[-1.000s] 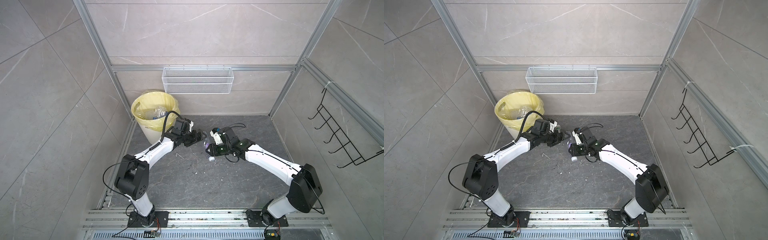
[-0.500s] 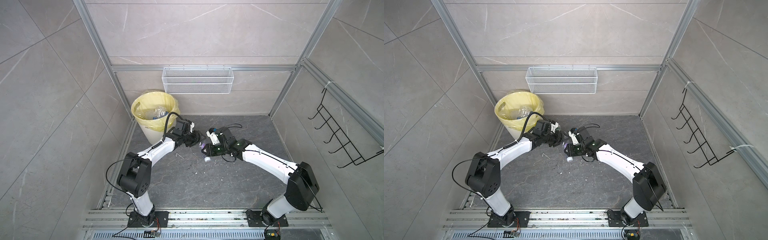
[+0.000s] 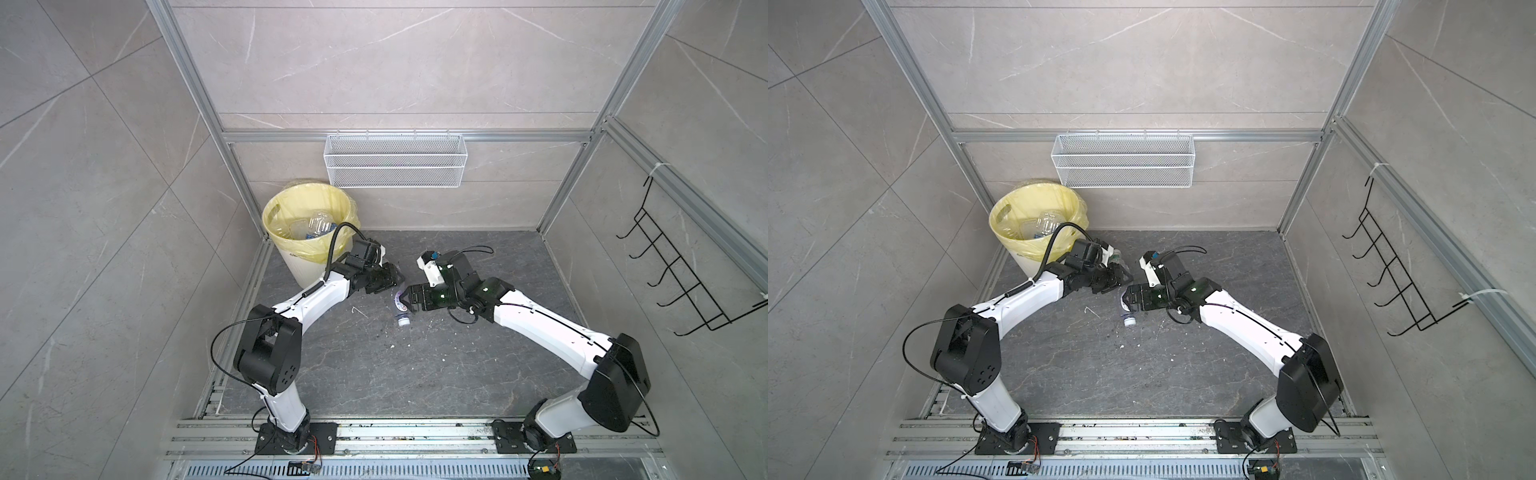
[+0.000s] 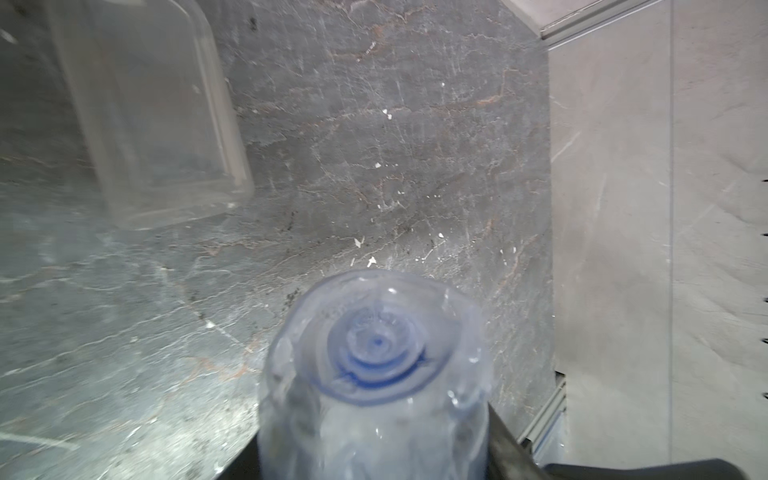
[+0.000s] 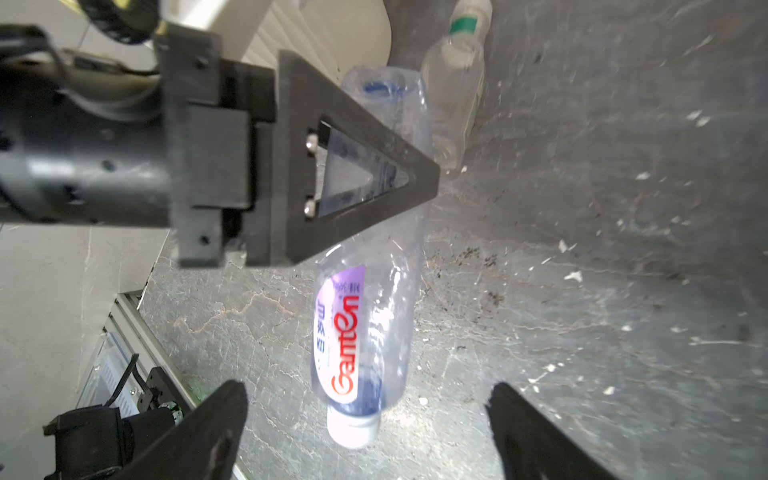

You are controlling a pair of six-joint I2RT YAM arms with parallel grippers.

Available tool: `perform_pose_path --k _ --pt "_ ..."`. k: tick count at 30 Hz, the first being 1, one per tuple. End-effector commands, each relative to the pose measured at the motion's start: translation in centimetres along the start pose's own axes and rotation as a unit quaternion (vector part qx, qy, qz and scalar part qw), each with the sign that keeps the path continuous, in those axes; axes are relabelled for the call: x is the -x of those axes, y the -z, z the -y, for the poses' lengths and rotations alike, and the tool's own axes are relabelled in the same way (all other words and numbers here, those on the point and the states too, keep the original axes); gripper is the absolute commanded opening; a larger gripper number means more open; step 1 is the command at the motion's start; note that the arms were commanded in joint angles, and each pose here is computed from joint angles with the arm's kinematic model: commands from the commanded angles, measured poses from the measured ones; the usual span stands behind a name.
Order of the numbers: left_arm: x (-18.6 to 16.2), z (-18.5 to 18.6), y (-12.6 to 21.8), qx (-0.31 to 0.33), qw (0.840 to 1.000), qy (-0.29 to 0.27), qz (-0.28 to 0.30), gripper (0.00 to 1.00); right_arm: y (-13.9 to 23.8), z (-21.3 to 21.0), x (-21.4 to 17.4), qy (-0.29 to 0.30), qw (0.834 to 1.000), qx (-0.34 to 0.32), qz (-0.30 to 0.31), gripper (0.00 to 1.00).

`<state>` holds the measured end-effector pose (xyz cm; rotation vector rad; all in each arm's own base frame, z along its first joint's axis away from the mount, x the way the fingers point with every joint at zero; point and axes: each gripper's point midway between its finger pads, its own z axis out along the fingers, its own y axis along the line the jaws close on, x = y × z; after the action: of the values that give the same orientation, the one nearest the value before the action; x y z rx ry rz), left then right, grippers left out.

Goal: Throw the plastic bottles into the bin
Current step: 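Close the left gripper on the bottle's base and open the right gripper, then carry the bottle over the bin with the left gripper while the right withdraws, then open the left gripper over the bin to drop the bottle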

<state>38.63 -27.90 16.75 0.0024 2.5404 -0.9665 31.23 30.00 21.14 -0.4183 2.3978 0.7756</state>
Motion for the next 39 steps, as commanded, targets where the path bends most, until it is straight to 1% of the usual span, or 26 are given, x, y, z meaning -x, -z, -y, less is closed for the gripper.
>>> perform_pose_path --k 1,4,7,11,13,16,18,21,24,27,30,31,32,33,34,35,36,39 --pt "3.8 3.4 5.3 0.006 0.996 -0.062 0.068 0.48 2.8 -0.9 2.0 0.025 0.999 -0.008 0.035 0.99" --pt "5.5 4.4 7.9 0.032 0.991 -0.086 0.097 0.48 4.2 -1.4 3.4 0.037 0.997 -0.008 0.065 1.00" --pt "7.6 5.2 10.8 0.068 0.982 -0.116 0.134 0.48 5.5 -2.5 5.1 0.043 0.994 0.006 0.096 1.00" --pt "11.1 6.1 15.8 0.121 0.961 -0.149 0.200 0.48 6.8 -4.9 8.0 0.047 0.989 0.038 0.132 1.00" --pt "12.8 6.7 18.6 0.135 0.950 -0.156 0.236 0.48 7.0 -6.0 9.0 0.050 0.988 0.050 0.138 1.00" --pt "15.3 8.0 23.5 0.149 0.928 -0.166 0.297 0.48 7.0 -7.5 9.9 0.055 0.986 0.066 0.143 1.00" --pt "16.8 8.5 27.3 0.160 0.912 -0.167 0.340 0.48 7.0 -8.3 10.3 0.057 0.985 0.073 0.145 1.00" --pt "18.6 8.2 32.3 0.162 0.892 -0.150 0.394 0.48 6.6 -8.8 10.2 0.057 0.985 0.078 0.140 1.00" --pt "20.0 7.0 36.0 0.162 0.879 -0.126 0.430 0.48 6.1 -9.0 9.8 0.053 0.986 0.084 0.134 1.00" --pt "21.5 4.8 37.4 0.167 0.874 -0.101 0.445 0.49 5.3 -9.2 9.1 0.048 0.987 0.094 0.122 1.00" --pt "23.9 1.0 36.7 0.203 0.870 -0.077 0.443 0.50 4.3 -9.3 8.4 0.044 0.988 0.096 0.108 1.00" --pt "24.6 -0.5 36.3 0.214 0.873 -0.063 0.434 0.53 4.0 -9.4 8.1 0.043 0.989 0.099 0.104 1.00" --pt "25.2 -1.9 35.7 0.220 0.879 -0.048 0.420 0.58 3.8 -9.6 8.0 0.043 0.989 0.100 0.101 1.00" --pt "25.5 -2.8 35.1 0.218 0.887 -0.033 0.407 0.65 3.6 -9.7 7.6 0.043 0.989 0.101 0.097 1.00" --pt "25.5 -3.2 34.5 0.213 0.890 -0.028 0.401 0.76 3.6 -9.9 7.4 0.045 0.989 0.102 0.094 1.00" --pt "25.4 -3.1 34.1 0.203 0.894 -0.029 0.398 0.89 3.4 -10.0 7.1 0.046 0.990 0.102 0.091 1.00" --pt "25.2 -2.7 33.9 0.191 0.897 -0.031 0.398 1.00 3.3 -10.1 6.8 0.047 0.990 0.102 0.089 1.00" --pt "24.6 -2.1 33.9 0.174 0.900 -0.033 0.399 1.00 3.0 -10.1 6.2 0.047 0.990 0.101 0.083 1.00"
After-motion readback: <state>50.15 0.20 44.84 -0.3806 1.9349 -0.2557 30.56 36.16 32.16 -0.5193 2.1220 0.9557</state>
